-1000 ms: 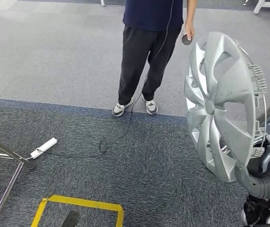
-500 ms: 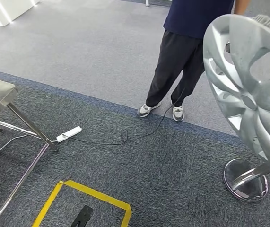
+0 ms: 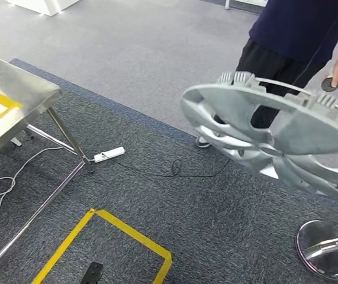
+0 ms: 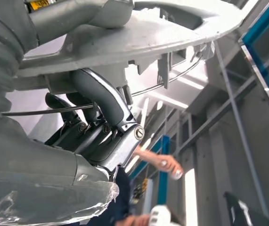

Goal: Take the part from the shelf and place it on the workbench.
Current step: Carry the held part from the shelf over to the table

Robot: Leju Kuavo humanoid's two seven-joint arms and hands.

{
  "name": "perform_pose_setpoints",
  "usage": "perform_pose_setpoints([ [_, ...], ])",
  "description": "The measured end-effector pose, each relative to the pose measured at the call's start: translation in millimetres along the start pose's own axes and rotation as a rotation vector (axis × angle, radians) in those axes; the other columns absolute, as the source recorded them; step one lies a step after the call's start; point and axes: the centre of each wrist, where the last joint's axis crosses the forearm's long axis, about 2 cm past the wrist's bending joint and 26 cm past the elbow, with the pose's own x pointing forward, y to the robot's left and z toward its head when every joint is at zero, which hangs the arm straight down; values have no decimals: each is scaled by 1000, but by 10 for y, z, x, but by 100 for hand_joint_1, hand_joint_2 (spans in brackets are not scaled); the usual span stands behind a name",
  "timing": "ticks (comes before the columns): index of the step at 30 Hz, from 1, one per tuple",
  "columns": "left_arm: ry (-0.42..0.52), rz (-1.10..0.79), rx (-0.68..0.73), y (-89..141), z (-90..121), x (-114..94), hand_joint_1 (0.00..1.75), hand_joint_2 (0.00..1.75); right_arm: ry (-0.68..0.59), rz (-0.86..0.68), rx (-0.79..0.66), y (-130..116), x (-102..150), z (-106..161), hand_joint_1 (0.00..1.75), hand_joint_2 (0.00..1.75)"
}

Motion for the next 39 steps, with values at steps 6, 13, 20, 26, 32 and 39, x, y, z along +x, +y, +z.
perform_pose_setpoints([
  [6,-3,5,-14,-33,9,-1,0,175,-15,-25,14,90,-103,-138,175,175],
  [13,-23,0,-7,-9,-8,30,0,175,2,-50,31,127,-159,-132,175,175],
  [20,-39,-23,-9,46,-49,107,0,175,8,-60,37,151,-198,-149,175,175],
  [26,-33,-33,-15,56,-49,100,0,175,20,-69,41,175,-219,-138,175,175],
  [32,-16,-44,-15,59,-31,41,0,175,34,-74,47,182,-244,-129,175,175],
  [39,-11,-46,-15,61,-24,20,0,175,53,-82,53,192,-267,-94,175,175],
])
